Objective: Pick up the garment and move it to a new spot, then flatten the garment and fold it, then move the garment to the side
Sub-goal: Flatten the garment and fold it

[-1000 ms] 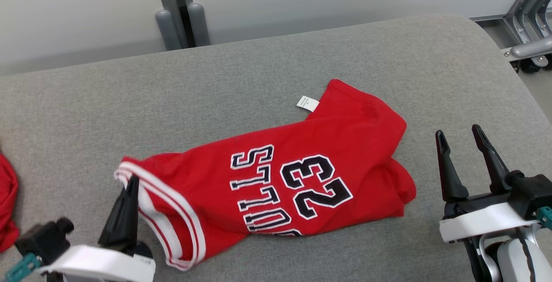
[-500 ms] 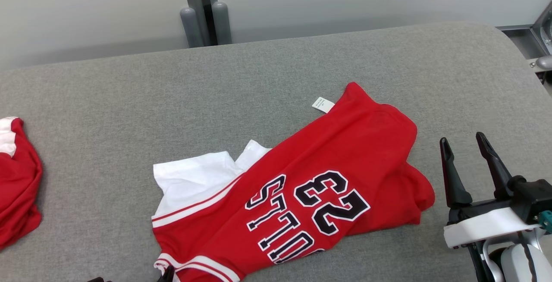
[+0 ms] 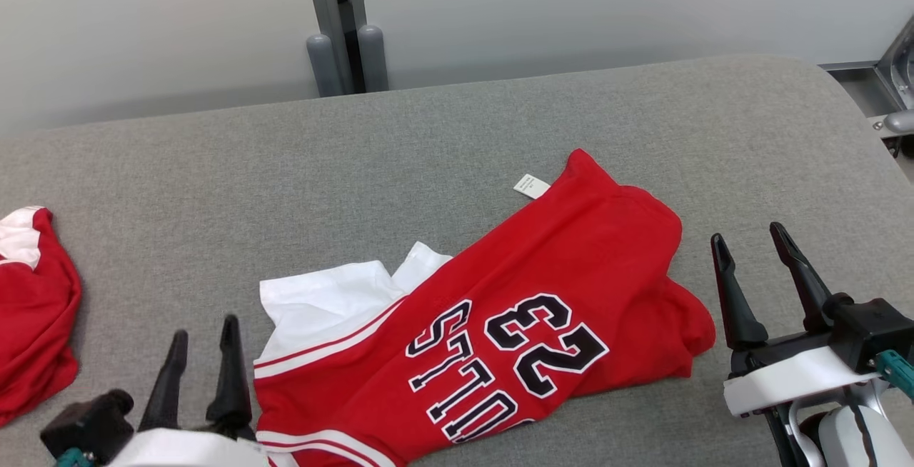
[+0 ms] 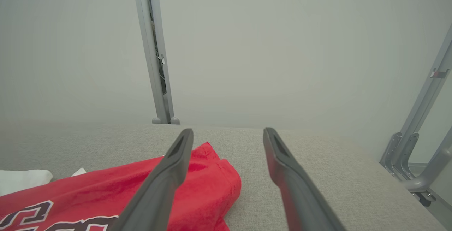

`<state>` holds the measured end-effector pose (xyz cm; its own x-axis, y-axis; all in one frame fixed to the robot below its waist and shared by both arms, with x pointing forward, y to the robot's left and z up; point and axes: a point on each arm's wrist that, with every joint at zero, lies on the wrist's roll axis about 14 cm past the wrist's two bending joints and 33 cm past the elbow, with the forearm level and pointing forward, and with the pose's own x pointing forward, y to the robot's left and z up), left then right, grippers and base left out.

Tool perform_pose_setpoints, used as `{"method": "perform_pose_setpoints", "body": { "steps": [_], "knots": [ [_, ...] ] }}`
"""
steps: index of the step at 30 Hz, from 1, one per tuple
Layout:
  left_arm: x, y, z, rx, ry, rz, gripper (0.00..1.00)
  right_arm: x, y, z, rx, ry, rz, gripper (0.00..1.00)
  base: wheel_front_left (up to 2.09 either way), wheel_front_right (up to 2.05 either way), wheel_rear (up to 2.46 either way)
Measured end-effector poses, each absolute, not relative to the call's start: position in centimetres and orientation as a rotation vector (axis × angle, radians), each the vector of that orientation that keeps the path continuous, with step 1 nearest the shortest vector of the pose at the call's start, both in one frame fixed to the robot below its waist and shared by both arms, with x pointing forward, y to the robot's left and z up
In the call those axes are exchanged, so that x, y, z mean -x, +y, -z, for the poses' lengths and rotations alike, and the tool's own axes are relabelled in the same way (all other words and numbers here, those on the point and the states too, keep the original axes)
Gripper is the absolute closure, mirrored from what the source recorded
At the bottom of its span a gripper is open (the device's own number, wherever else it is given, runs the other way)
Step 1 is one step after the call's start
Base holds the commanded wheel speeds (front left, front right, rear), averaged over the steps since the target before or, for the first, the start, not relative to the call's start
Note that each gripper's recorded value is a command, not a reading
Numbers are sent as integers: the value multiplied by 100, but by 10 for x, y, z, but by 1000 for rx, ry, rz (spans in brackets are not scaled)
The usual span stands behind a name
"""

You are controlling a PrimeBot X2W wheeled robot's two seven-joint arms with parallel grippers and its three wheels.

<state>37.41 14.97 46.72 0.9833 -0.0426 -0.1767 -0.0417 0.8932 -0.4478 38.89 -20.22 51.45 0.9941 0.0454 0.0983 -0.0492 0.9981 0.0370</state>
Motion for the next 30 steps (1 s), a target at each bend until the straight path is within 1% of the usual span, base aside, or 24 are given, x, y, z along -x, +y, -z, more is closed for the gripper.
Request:
{"method": "perform_pose_setpoints", "body": {
  "steps": [2, 5, 8, 11, 16, 23, 30],
  "knots": [
    [-386, 144, -494, 458, 79, 28, 0, -387, -203, -518, -36, -107, -49, 0, 0, 0, 0],
    [-392, 136, -521, 475, -31, 43, 0, -383, -202, -521, -42, -116, -49, 0, 0, 0, 0],
    [-393, 131, -531, 473, -77, 49, 0, -377, -202, -523, -44, -121, -47, 0, 0, 0, 0],
    [-393, 123, -541, 404, -130, 74, 0, -368, -199, -521, -65, -116, -50, 0, 0, 0, 0],
    [-383, 110, -537, 257, -139, 105, 0, -350, -197, -516, -89, -104, -48, 0, 0, 0, 0],
    [-374, 111, -534, 208, -138, 87, 0, -332, -203, -516, -104, -111, -21, 0, 0, 0, 0],
    [-369, 114, -515, 173, -84, 76, 0, -328, -196, -514, -94, -108, -34, 0, 0, 0, 0]
  ]
}}
